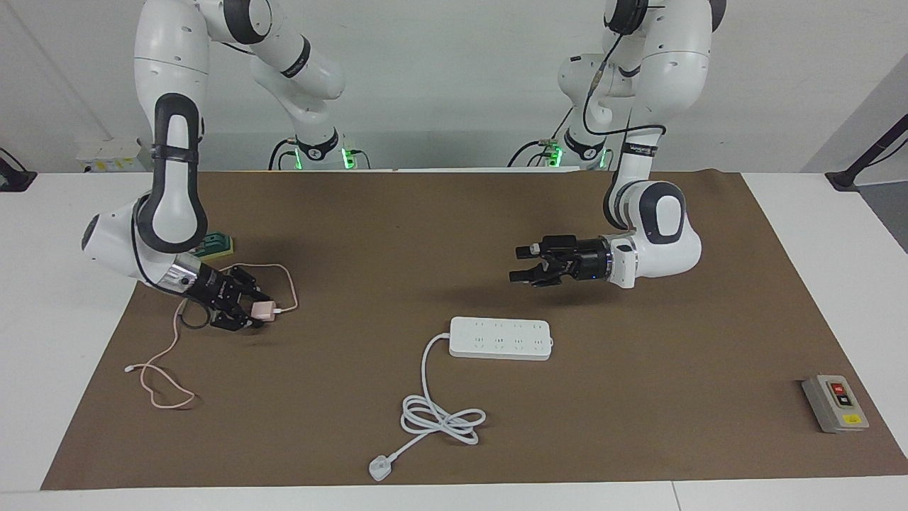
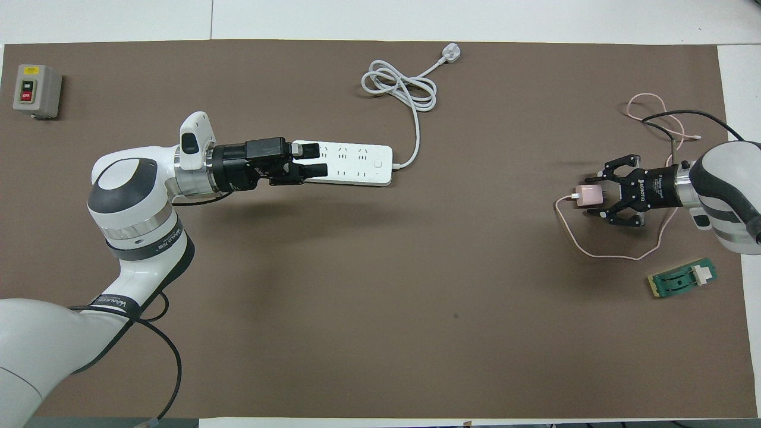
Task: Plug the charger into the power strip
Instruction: 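Lower the right gripper onto the pink charger and grasp it, then carry the pink charger with the right gripper to the power strip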
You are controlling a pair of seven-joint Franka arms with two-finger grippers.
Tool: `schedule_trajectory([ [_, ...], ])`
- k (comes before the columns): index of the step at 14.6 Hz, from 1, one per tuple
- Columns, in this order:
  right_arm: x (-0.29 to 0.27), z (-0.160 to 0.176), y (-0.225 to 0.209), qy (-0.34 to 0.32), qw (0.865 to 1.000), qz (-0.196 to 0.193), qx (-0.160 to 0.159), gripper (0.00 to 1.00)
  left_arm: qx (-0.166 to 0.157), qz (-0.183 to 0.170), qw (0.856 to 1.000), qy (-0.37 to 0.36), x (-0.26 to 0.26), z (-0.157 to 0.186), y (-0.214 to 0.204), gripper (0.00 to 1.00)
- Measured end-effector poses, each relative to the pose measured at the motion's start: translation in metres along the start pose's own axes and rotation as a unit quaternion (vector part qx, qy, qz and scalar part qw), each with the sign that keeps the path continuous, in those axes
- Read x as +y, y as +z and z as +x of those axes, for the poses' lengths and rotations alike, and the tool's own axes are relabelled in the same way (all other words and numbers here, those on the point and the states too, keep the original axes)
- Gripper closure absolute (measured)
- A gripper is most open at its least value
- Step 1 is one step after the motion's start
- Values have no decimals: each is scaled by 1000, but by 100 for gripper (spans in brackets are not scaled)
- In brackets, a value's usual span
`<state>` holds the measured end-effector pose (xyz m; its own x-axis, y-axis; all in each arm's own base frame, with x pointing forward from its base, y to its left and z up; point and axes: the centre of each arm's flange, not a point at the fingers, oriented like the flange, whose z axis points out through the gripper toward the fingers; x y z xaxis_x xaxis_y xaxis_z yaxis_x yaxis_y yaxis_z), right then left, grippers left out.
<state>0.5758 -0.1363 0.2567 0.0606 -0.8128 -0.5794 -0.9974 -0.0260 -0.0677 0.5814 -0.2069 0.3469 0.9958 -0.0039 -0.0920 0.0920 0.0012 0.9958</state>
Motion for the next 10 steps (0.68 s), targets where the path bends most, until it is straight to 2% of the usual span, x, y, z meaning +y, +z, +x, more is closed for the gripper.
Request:
schedule_trajectory([
  [1,-1,-2,-2,-1,1000,2,0,52,-1,0,1000,-5,0,0,1,0],
  [2,-2,-3,-3,-2,1000,3,1,53,-1,0,1000,-9,0,0,1,0],
  [7,-10,-16,5,2,1000,18,-18,53,-1,-1,1000,-12,0,-1,2,0],
  [10,-29,-43,-3,-7,999,10,-39,53,2,-11,1000,-14,2,-1,6,0],
])
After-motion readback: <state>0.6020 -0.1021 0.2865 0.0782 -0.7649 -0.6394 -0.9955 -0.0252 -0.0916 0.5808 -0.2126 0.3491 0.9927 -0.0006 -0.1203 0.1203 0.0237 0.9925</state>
